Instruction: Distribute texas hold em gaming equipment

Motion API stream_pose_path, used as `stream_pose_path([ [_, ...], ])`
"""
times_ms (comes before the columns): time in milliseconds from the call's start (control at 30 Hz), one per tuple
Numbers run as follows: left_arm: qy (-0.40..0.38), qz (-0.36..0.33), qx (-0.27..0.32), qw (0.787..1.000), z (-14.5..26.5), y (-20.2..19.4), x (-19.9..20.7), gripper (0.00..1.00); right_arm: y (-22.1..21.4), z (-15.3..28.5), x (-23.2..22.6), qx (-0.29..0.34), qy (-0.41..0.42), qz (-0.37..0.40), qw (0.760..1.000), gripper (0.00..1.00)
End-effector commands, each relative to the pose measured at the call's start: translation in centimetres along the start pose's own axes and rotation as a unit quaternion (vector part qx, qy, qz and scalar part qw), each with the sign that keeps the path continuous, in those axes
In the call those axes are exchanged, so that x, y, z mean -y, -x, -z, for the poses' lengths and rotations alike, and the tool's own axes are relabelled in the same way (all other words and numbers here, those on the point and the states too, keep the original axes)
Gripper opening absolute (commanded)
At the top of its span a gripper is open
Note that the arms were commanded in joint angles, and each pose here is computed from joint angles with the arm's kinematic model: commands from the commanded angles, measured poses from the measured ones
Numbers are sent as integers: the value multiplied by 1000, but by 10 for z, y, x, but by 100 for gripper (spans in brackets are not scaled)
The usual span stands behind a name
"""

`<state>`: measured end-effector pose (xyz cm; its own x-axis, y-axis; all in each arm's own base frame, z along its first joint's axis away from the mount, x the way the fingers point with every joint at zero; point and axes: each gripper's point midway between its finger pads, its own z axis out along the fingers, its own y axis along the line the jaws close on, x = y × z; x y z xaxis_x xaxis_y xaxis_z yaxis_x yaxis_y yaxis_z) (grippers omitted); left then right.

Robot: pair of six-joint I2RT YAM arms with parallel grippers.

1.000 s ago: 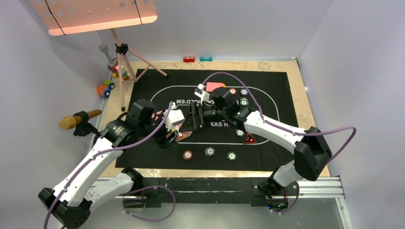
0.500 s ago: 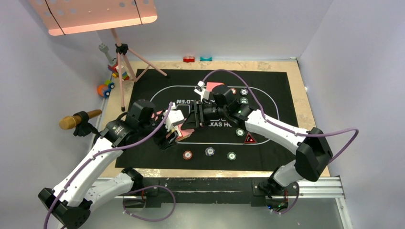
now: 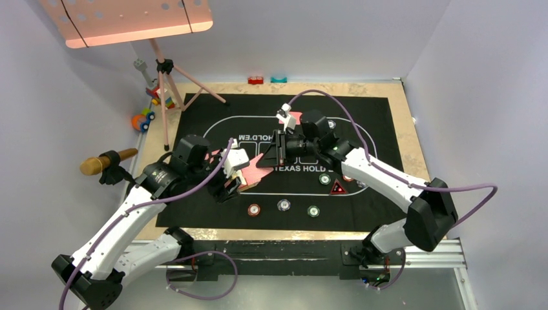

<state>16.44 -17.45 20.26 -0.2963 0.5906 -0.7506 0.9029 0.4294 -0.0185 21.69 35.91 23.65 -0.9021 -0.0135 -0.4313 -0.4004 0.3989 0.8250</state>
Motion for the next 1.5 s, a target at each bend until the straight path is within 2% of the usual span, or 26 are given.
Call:
stream_pose_path([
  [0, 10, -25, 63, 998, 13, 34, -2, 0, 4, 15, -2, 12, 0, 7, 1000, 21],
  [167, 10, -24, 63, 998, 13, 34, -2, 0, 13, 30, -4, 28, -2, 11, 1000, 18],
  [400, 9, -22, 58, 998, 12, 29, -1, 0, 36, 63, -13, 84, -6, 17, 996, 0],
  [500, 11, -22, 58, 998, 13, 29, -1, 0, 40, 76, -6, 104, -21, 13, 994, 0],
  [600, 11, -24, 59, 998, 14, 29, -1, 0, 40, 88, 21, 111, -50, -8, 993, 0],
  [800, 12, -23, 61, 998, 15, 30, -1, 0, 27, 118, 113, 145, -145, -77, 976, 0],
  [1000, 10, -25, 64, 998, 16, 34, -1, 0, -6, 120, 192, 149, -240, -138, 949, 0],
  [1133, 9, -24, 64, 998, 16, 34, 0, 0, -16, 120, 215, 145, -270, -158, 939, 0],
  [1367, 7, -24, 64, 998, 16, 33, 1, 0, -37, 121, 229, 124, -293, -170, 933, 0],
  [1467, 7, -24, 64, 998, 16, 34, 0, 0, -49, 117, 233, 110, -286, -187, 933, 16],
])
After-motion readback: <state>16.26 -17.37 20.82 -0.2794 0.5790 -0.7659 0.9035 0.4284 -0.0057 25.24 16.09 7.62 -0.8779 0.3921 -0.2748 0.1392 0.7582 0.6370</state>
